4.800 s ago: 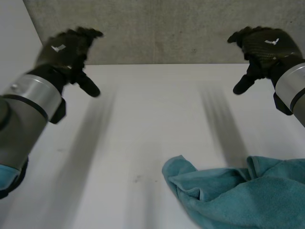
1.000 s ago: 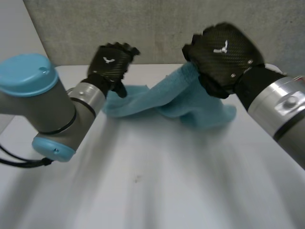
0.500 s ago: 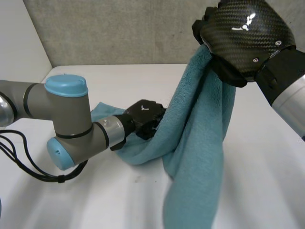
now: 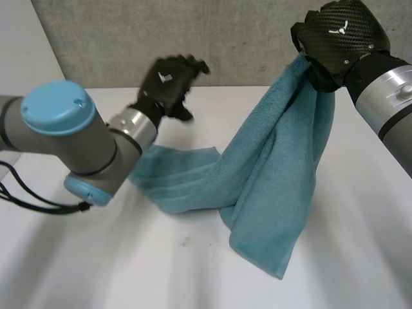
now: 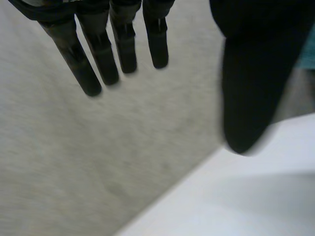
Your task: Fold the laundry
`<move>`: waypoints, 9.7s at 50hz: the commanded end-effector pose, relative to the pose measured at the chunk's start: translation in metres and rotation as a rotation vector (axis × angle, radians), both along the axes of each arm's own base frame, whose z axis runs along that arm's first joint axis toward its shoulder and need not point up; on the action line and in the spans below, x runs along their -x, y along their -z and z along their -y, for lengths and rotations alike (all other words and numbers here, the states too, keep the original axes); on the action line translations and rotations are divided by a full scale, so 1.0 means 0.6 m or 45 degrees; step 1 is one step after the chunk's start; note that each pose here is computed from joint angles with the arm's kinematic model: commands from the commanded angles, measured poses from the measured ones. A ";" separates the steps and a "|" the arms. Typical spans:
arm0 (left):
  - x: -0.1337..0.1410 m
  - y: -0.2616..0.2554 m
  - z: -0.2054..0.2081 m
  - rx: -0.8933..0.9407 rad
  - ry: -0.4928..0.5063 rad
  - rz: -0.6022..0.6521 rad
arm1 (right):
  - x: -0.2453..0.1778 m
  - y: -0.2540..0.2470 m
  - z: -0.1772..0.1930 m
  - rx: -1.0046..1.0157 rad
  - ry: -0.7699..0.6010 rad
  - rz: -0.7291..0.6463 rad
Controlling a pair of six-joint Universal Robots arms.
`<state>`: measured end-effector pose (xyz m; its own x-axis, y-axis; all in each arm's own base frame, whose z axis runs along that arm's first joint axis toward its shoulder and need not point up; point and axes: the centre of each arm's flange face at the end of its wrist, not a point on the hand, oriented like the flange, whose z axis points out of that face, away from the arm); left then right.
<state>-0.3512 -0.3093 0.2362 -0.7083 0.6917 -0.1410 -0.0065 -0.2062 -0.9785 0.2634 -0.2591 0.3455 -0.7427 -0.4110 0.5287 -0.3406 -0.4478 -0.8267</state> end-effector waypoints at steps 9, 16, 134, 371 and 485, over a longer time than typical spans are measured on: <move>0.029 0.145 -0.098 -0.800 0.688 0.160 | 0.004 -0.068 -0.074 0.142 -0.130 0.071; 0.029 0.155 -0.111 -0.890 0.765 0.169 | 0.003 -0.062 -0.068 0.135 -0.124 0.061; -0.129 0.153 -0.039 -0.380 -0.413 0.165 | 0.032 0.256 0.028 -0.356 0.080 -0.219; -0.221 0.124 -0.064 -0.069 -0.571 0.353 | 0.013 0.254 0.111 -0.483 -0.175 -0.701; -0.220 0.126 -0.066 -0.070 -0.567 0.362 | 0.015 0.279 0.180 -0.638 0.040 -0.378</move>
